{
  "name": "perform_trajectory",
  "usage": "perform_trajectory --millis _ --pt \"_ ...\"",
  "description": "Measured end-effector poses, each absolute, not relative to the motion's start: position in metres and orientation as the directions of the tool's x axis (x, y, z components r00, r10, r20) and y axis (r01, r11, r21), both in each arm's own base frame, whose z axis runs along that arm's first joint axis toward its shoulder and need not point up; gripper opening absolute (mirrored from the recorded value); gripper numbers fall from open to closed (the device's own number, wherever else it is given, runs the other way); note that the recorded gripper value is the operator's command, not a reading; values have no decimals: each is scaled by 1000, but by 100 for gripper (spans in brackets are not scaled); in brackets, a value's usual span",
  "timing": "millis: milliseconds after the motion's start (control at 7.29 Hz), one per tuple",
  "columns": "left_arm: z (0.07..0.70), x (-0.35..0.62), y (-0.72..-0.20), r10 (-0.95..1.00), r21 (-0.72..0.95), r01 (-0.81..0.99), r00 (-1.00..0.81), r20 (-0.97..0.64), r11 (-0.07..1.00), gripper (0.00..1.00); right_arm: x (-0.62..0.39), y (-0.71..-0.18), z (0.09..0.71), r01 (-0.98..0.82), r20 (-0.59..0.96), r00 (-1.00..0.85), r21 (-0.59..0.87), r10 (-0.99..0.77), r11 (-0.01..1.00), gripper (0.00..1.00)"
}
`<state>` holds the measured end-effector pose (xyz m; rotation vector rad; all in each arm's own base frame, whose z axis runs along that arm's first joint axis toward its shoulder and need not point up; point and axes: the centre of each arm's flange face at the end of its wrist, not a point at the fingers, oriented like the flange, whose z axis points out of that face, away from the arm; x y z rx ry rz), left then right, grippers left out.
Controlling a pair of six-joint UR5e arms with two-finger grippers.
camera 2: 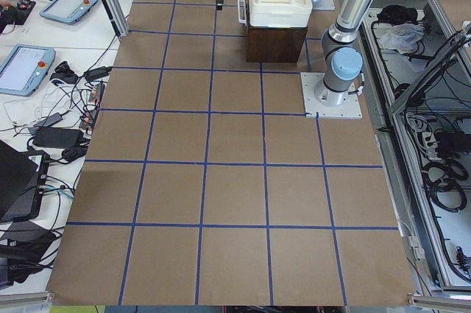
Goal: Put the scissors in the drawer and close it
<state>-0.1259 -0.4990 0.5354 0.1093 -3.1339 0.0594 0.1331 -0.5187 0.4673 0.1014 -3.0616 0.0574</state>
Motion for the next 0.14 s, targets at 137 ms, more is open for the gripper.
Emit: perform_trajectory --millis 137 --pt "535 -125 -498 -69 -36 -69 -998 -3 997 100 133 -519 469 -71 78 -995 -44 -67 997 100"
